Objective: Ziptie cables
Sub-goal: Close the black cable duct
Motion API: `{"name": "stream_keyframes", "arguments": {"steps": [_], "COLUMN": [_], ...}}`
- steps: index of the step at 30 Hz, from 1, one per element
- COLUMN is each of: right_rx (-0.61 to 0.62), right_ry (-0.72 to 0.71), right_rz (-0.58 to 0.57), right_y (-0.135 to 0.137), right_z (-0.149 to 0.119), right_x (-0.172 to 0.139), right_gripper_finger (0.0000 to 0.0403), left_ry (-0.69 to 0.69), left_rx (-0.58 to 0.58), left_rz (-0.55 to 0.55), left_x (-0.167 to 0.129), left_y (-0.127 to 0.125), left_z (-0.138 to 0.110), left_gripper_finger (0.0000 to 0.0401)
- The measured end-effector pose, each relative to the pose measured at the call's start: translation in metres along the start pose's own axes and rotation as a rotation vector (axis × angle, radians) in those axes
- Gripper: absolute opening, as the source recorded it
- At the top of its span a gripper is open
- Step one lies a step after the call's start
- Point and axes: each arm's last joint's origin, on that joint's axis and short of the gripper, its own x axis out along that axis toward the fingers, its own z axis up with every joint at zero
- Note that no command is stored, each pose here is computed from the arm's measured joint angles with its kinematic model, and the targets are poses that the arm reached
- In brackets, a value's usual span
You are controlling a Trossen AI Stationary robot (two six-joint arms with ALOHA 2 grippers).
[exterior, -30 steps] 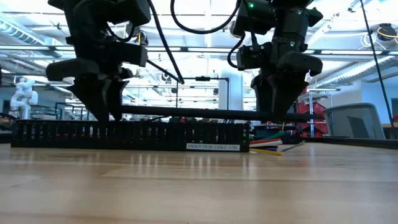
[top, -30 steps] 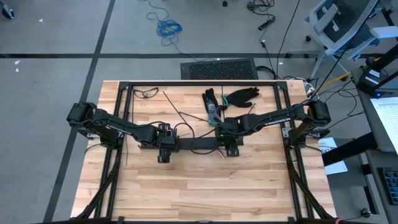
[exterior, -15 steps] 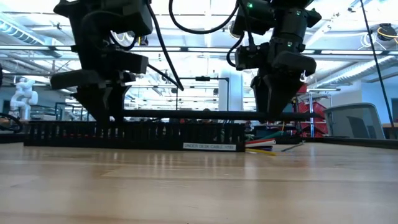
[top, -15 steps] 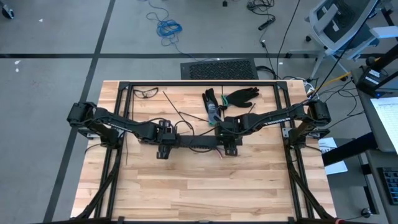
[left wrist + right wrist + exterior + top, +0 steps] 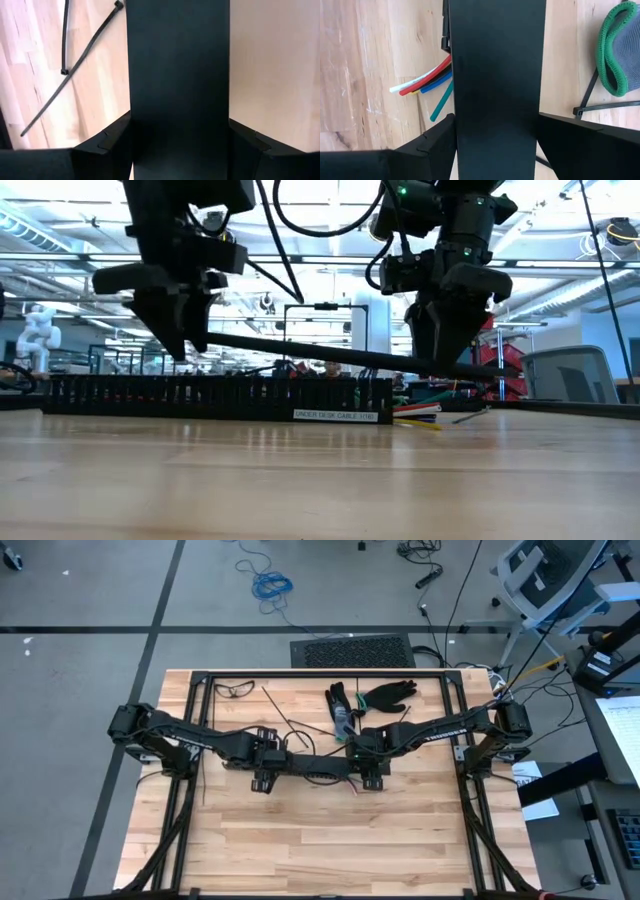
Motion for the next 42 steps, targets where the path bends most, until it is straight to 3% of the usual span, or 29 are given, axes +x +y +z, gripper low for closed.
{"name": "stream_keyframes", "arguments": {"steps": [9, 25, 32, 42], "right_rx": [-0.001, -0.013, -0.017, -0.027], "right_ry": [0.006, -0.045, -0.044, -0.061], "right_rz": [0.002, -0.005, 0.002, -0.007], "right_y": [0.0, 0.0, 0.0, 0.0], "right_z": [-0.001, 0.005, 0.004, 0.006], "right_x": [0.0, 0.0, 0.0, 0.0], "right_gripper_finger": [0.024, 0.024, 0.024, 0.024], "left_ry": [0.012, -0.036, -0.031, -0.017], "left_rx": [-0.047, -0.11, -0.139, -0.127], "left_rz": [-0.146, -0.171, -0.221, -0.191], "left_x": [0.005, -0.02, -0.012, 0.01], "left_y": [0.023, 0.033, 0.029, 0.021], "left_z": [-0.004, -0.015, -0.016, -0.026], "left_gripper_finger": [0.0228, 0.0228, 0.0228, 0.0228]}}
